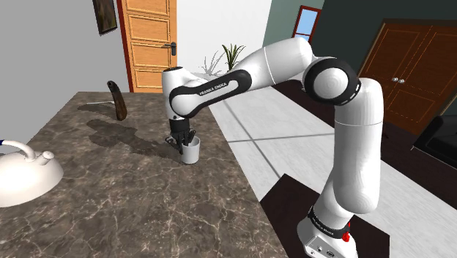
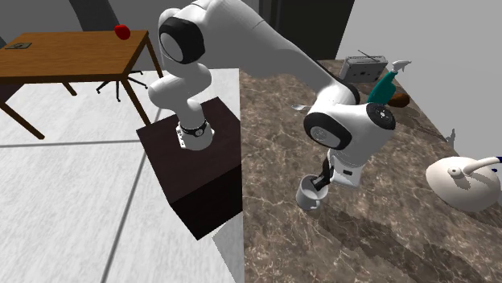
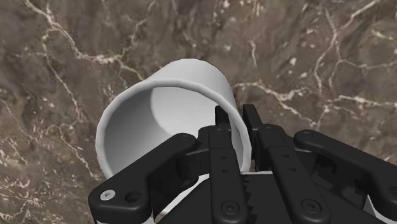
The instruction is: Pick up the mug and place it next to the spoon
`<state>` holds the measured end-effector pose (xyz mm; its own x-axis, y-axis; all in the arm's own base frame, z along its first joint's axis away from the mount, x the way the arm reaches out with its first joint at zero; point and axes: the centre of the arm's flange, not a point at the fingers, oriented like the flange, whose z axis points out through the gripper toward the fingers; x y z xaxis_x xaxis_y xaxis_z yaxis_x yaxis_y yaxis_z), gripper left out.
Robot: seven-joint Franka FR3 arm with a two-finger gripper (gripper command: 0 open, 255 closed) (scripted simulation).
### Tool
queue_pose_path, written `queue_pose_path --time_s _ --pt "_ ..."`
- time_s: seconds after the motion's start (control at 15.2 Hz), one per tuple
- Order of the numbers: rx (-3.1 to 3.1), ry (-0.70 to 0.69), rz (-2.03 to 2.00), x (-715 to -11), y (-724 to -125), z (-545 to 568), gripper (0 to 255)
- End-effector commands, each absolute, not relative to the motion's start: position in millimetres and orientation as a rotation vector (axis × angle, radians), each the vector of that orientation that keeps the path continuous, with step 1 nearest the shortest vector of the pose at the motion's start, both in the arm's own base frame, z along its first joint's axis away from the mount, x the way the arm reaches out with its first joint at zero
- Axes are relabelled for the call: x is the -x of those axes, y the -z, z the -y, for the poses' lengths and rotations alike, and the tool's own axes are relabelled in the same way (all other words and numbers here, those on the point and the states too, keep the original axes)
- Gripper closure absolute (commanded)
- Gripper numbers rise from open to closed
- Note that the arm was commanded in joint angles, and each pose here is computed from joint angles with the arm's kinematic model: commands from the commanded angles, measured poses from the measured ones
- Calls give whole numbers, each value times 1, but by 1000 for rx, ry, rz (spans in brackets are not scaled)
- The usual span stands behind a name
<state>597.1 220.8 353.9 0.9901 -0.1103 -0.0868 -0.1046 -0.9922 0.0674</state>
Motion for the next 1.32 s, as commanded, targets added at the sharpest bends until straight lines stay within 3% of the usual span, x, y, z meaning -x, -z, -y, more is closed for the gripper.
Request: queue_pose_path --time_s 0.0,1.25 --pt "-3071 139 166 -597 -363 -221 255" --pt "-3071 139 166 -597 -463 -221 255"
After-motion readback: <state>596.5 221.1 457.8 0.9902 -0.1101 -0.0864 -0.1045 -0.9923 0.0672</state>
